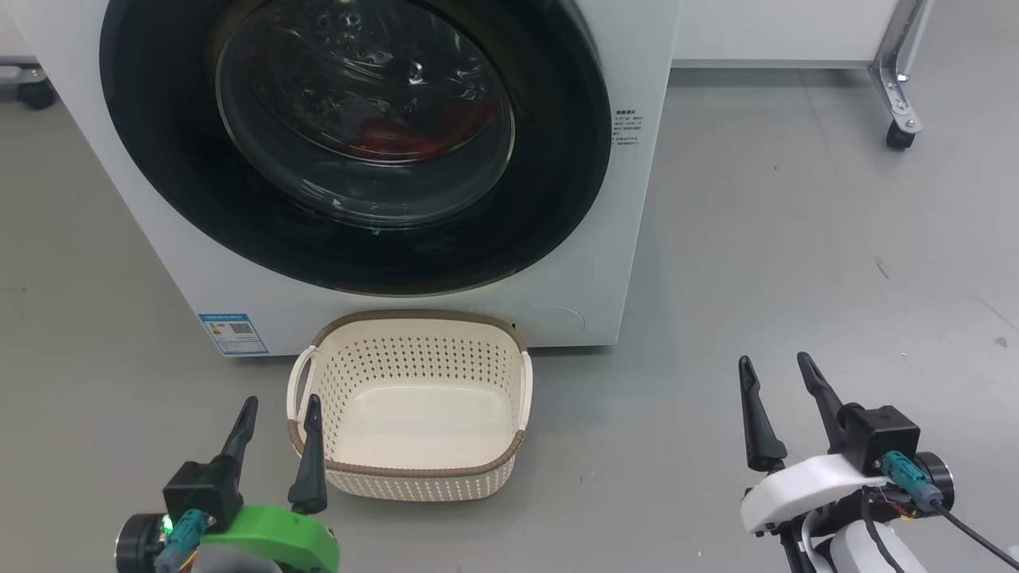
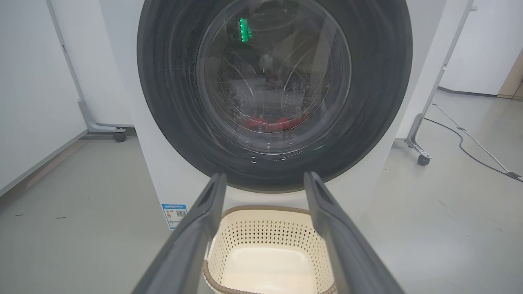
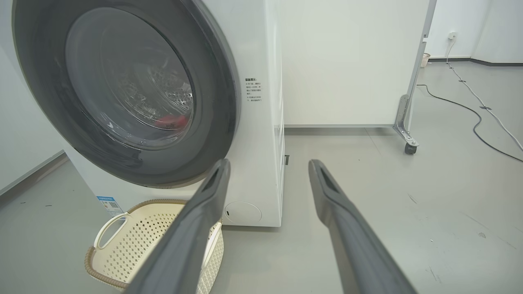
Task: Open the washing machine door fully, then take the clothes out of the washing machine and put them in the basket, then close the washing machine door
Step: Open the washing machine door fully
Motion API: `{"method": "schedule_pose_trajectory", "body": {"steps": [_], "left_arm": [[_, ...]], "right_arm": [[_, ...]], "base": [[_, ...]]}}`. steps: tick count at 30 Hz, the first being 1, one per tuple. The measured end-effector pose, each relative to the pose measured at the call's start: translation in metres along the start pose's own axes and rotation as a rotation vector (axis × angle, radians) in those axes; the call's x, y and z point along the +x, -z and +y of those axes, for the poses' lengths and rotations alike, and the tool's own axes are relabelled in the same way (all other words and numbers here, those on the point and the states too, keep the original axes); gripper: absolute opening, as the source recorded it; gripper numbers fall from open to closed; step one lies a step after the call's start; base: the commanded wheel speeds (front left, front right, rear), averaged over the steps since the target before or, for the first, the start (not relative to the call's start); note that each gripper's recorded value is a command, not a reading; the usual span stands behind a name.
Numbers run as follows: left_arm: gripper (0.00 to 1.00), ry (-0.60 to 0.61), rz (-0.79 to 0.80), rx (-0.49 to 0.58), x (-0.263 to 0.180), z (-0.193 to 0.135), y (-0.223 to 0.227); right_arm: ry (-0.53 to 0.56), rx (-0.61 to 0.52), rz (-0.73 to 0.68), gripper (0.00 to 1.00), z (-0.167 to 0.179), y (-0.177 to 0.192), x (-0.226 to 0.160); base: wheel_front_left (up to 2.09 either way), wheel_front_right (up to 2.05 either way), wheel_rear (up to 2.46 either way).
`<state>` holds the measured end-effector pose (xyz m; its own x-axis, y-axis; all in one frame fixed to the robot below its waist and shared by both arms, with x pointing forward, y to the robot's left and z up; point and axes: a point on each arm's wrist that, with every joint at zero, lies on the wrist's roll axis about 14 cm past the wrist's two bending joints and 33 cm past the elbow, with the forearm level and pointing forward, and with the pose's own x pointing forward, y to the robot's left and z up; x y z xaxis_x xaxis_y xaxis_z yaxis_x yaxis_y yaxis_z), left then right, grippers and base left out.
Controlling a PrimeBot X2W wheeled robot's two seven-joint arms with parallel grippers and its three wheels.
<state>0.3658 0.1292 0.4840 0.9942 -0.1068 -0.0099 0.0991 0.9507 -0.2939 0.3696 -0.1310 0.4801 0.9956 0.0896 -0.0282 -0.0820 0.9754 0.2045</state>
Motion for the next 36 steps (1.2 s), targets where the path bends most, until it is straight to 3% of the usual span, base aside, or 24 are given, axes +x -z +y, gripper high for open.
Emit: {"method": "schedule_pose_trajectory", "body": {"steps": [6,7,8,24,36], "left_arm": [[1.0,-0.004,0.004,-0.001,0.0,0.001,0.001],[1.0,-0.004,0.004,0.0,0.0,0.001,0.001],[1.0,-0.005,0.004,0.0,0.0,0.001,0.001],[1.0,-0.006,0.01,0.001,0.0,0.001,0.003],[1.0,-0.006,0.014,-0.009,0.01,0.002,0.005]], "right_arm": [[0.003,0.003,0.0,1.0,0.0,0.0,0.0],[0.005,0.003,0.0,0.58,-0.001,0.0,0.0],[0.007,0.004,0.0,0.0,-0.002,0.0,0.0],[0.026,0.039,0.008,0.0,-0.008,0.003,0.0],[0.108,0.385,-0.012,0.0,-0.032,0.004,0.019]], "base": [[0.0,0.0,0.0],[0.0,0.0,0.0],[0.0,0.0,0.0],[0.0,0.0,0.0],[0.0,0.0,0.0]]}}
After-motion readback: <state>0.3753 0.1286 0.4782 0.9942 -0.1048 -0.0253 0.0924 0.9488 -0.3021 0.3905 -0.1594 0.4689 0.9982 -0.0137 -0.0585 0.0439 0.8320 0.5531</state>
